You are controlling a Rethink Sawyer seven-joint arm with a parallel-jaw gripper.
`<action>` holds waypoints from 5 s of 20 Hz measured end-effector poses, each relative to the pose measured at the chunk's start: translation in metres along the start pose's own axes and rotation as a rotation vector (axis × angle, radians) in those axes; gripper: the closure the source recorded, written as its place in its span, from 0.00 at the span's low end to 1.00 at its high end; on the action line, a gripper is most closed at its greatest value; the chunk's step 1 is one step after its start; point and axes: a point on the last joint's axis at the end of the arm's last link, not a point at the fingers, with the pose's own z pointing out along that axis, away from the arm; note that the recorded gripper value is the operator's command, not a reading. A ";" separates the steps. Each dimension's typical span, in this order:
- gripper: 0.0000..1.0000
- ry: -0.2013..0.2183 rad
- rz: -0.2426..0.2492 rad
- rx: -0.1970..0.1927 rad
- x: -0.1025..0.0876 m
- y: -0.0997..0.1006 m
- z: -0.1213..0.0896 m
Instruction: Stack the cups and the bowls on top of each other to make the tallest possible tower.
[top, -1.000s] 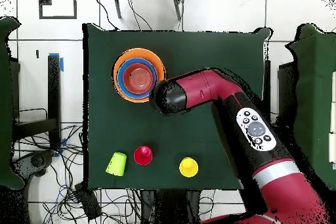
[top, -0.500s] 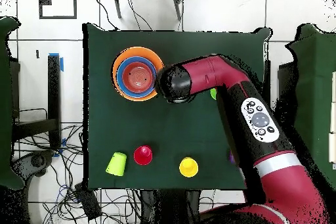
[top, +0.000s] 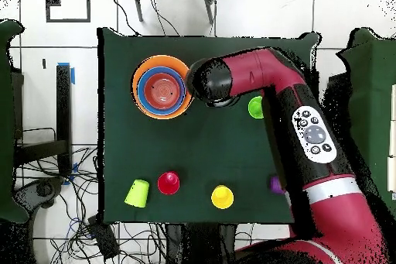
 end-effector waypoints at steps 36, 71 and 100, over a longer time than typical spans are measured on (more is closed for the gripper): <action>0.00 -0.010 0.221 0.010 0.083 -0.152 0.021; 1.00 0.017 0.156 -0.050 0.113 -0.109 0.142; 0.00 0.031 0.059 0.038 0.071 -0.091 0.038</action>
